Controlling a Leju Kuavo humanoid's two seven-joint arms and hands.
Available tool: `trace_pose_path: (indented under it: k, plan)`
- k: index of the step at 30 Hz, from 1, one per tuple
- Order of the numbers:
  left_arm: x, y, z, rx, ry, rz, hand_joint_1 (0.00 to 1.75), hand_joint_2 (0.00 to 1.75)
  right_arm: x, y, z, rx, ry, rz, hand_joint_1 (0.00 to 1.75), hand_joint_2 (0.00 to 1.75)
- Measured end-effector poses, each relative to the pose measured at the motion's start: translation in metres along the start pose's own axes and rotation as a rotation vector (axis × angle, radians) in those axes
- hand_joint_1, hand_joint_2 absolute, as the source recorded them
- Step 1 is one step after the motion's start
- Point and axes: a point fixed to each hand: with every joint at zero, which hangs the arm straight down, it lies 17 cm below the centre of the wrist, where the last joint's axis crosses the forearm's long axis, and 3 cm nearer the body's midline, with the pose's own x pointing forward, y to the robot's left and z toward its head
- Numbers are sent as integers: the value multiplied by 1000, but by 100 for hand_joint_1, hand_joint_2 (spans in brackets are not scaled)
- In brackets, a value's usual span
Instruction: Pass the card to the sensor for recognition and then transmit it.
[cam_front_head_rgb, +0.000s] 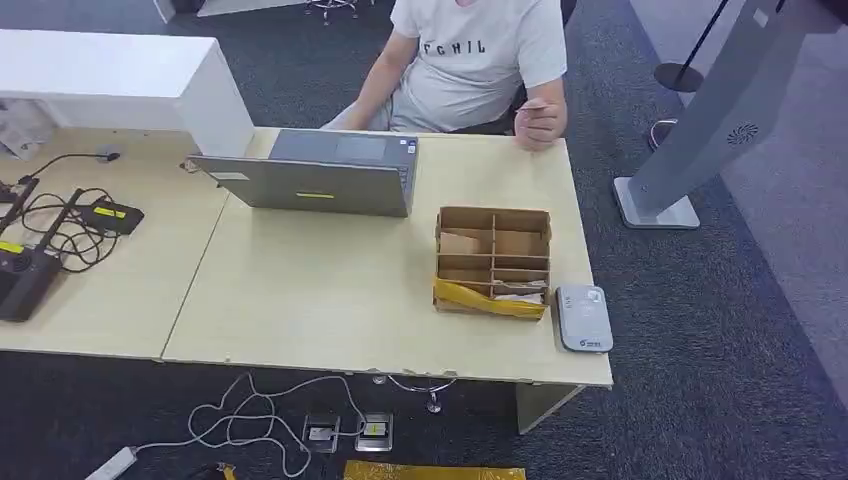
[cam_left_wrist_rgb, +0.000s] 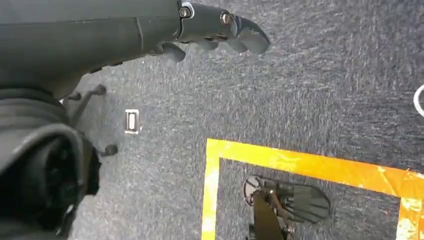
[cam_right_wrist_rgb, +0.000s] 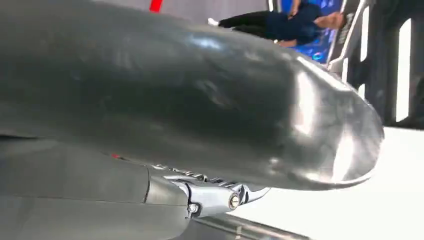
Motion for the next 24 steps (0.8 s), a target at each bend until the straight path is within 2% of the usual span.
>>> trace_pose_path:
  k: [4,7,12,13,18,21,24]
  plan:
    - [0,-1,0,-3,-2,-6,0,0,29,13,-3,40,-68,0,0,0]
    - [1,0,0,-3,-3,-9,0,0,63,36,-1,100,-121,-15,0,0]
    - [5,-2,0,-12,-15,-12,0,0,111,105,27,320,-236,-9,0,0]
    - [6,-2,0,-13,-16,-12,0,0,119,126,40,398,-267,10,0,175]
    - [11,-2,0,-19,-24,-16,0,0,151,209,104,665,-412,173,0,175]
    - [12,-2,0,-22,-25,-16,0,0,165,258,157,831,-511,289,0,175]
    - [14,-2,0,-23,-27,-15,0,0,174,286,192,915,-575,354,0,175]
